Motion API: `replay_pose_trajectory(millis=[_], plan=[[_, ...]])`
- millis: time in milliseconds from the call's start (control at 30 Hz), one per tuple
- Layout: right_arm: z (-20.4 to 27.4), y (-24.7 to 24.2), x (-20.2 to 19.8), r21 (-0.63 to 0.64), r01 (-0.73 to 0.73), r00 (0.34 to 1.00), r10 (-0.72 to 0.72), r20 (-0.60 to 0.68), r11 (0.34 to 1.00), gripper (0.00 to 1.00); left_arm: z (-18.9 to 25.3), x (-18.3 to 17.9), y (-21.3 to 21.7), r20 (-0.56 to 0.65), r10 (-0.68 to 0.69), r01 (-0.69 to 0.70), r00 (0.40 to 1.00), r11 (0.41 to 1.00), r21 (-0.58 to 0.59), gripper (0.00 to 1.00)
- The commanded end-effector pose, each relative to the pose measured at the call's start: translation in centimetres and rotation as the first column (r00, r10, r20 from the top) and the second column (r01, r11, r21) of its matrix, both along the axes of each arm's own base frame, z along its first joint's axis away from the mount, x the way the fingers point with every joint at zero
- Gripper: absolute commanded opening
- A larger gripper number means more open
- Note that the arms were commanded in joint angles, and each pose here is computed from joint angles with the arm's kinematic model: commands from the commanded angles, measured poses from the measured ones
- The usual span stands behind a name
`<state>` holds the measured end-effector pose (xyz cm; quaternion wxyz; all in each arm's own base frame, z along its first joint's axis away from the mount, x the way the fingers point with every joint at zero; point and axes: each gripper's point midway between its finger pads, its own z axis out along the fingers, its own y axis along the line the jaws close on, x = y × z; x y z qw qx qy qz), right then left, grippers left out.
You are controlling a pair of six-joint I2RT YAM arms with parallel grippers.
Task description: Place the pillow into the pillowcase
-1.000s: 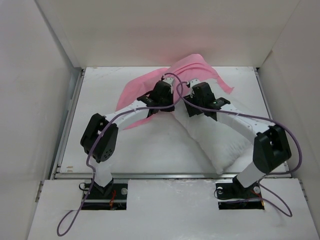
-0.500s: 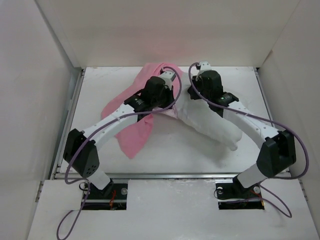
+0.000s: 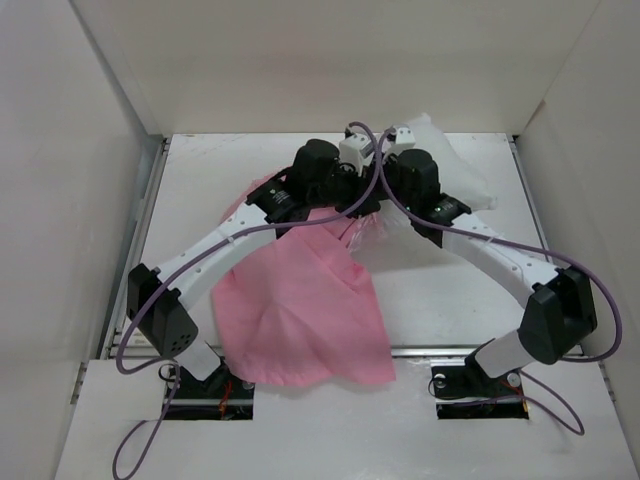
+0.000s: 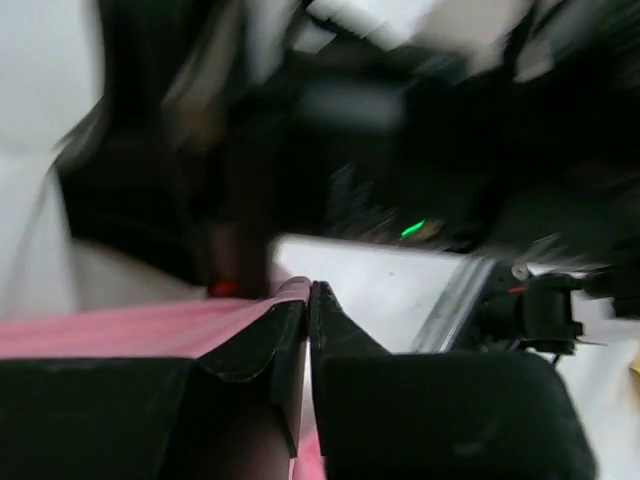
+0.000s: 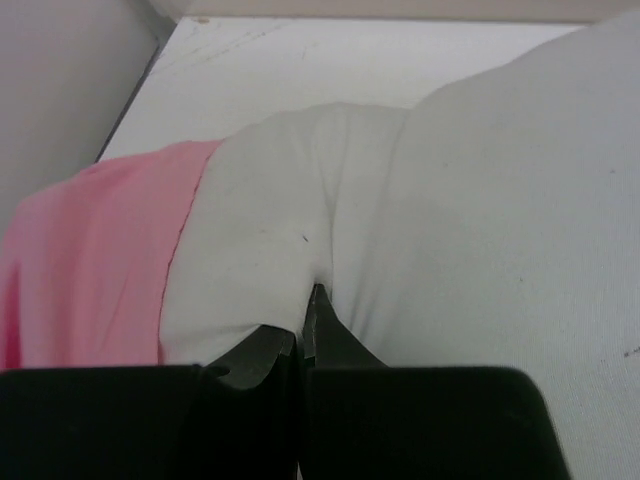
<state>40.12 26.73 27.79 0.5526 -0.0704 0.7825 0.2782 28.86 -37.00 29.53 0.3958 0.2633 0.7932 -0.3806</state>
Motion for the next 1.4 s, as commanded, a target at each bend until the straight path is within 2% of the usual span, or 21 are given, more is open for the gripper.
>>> replay_pose_trajectory(millis=[0,33,200,233,267,300,333,367,400,533,667,700,800,867,933,1033,1100,1200,1267,1367], plan=[[0.1,3.0,-0.6,0.117,-0.050,0.999,0.048,0.018,0.992,0.00,7.0,-2.3,-3.6,0.104,-0.168,0.188,0.980,0.958,-0.216,0.03],[-0.9,2.7,-0.6,0.104,-0.036,0.999,0.036,0.000,0.994,0.00,7.3,-2.5,-3.8,0.112,-0.184,0.205,0.977,0.952,-0.225,0.10],[-1.3,1.3,-1.0,0.061,0.003,1.000,-0.004,0.017,0.998,0.00,5.3,-0.7,-3.8,0.073,-0.108,0.120,0.992,0.975,-0.188,0.25],[-0.9,1.1,-1.3,0.061,0.003,1.000,-0.004,0.017,0.998,0.00,4.5,-0.5,-3.9,0.056,-0.099,0.107,0.994,0.979,-0.171,0.37],[-1.3,0.4,-1.0,0.050,0.026,1.000,-0.026,0.006,0.998,0.00,4.7,-0.4,-3.7,0.064,-0.092,0.101,0.994,0.981,-0.164,0.45],[-1.0,-0.5,-0.8,0.049,0.043,0.999,-0.043,0.004,0.998,0.09,4.5,0.0,-3.7,0.065,-0.080,0.089,0.995,0.985,-0.150,0.51],[-1.1,-1.3,-0.9,0.038,0.063,0.998,-0.063,-0.008,0.997,0.17,3.9,0.2,-3.3,0.056,-0.061,0.068,0.997,0.990,-0.122,0.63],[-1.0,-2.4,-0.5,0.034,0.087,0.996,-0.087,-0.013,0.996,0.25,4.3,0.2,-2.8,0.070,-0.045,0.053,0.997,0.992,-0.115,0.98],[-0.9,-3.0,-0.5,0.032,0.100,0.995,-0.099,-0.016,0.994,0.38,4.1,0.3,-2.3,0.068,-0.024,0.031,0.997,0.994,-0.104,1.00],[1.2,-5.4,-1.2,0.035,0.128,0.992,-0.128,0.000,0.991,0.58,5.1,0.8,0.8,0.128,0.098,-0.092,0.987,0.994,-0.054,1.00],[2.7,-8.0,-1.6,-0.023,0.198,0.980,-0.197,0.022,0.980,0.65,4.3,0.9,6.2,0.153,0.284,-0.293,0.946,0.955,0.040,1.00],[2.7,-8.7,-2.0,-0.054,0.209,0.978,-0.208,0.017,0.976,0.65,3.8,1.4,7.7,0.143,0.370,-0.381,0.918,0.923,0.053,1.00],[3.0,-10.3,-2.0,-0.103,0.280,0.960,-0.281,0.006,0.954,0.68,0.2,-0.4,10.3,0.068,0.431,-0.437,0.900,0.890,0.133,1.00],[3.4,-11.1,-1.8,-0.120,0.319,0.948,-0.319,0.024,0.940,0.68,-3.4,-2.6,10.5,0.008,0.402,-0.394,0.916,0.895,0.207,1.00],[3.6,-11.2,-1.9,-0.133,0.316,0.948,-0.316,0.023,0.939,0.68,-5.2,-6.5,8.6,-0.048,0.285,-0.265,0.957,0.931,0.251,1.00],[3.1,-11.1,-1.6,-0.161,0.308,0.951,-0.309,0.019,0.938,0.68,-7.7,-11.9,5.7,-0.132,0.117,-0.073,0.984,0.951,0.299,1.00],[3.3,-11.1,-1.5,-0.155,0.309,0.951,-0.309,0.026,0.938,0.68,-10.6,-14.7,4.7,-0.191,0.054,0.020,0.980,0.931,0.364,1.00],[2.7,-10.2,-1.5,-0.151,0.270,0.962,-0.271,0.012,0.951,0.68,-15.3,-18.4,3.2,-0.261,-0.018,0.147,0.965,0.863,0.484,1.00],[2.1,-9.8,-1.4,-0.152,0.252,0.967,-0.254,0.002,0.956,0.68,-17.9,-19.8,2.8,-0.286,-0.002,0.166,0.958,0.820,0.548,1.00],[1.9,-9.8,-1.3,-0.152,0.251,0.967,-0.254,0.002,0.956,0.68,-19.6,-19.9,3.2,-0.295,0.064,0.124,0.953,0.807,0.577,1.00]])
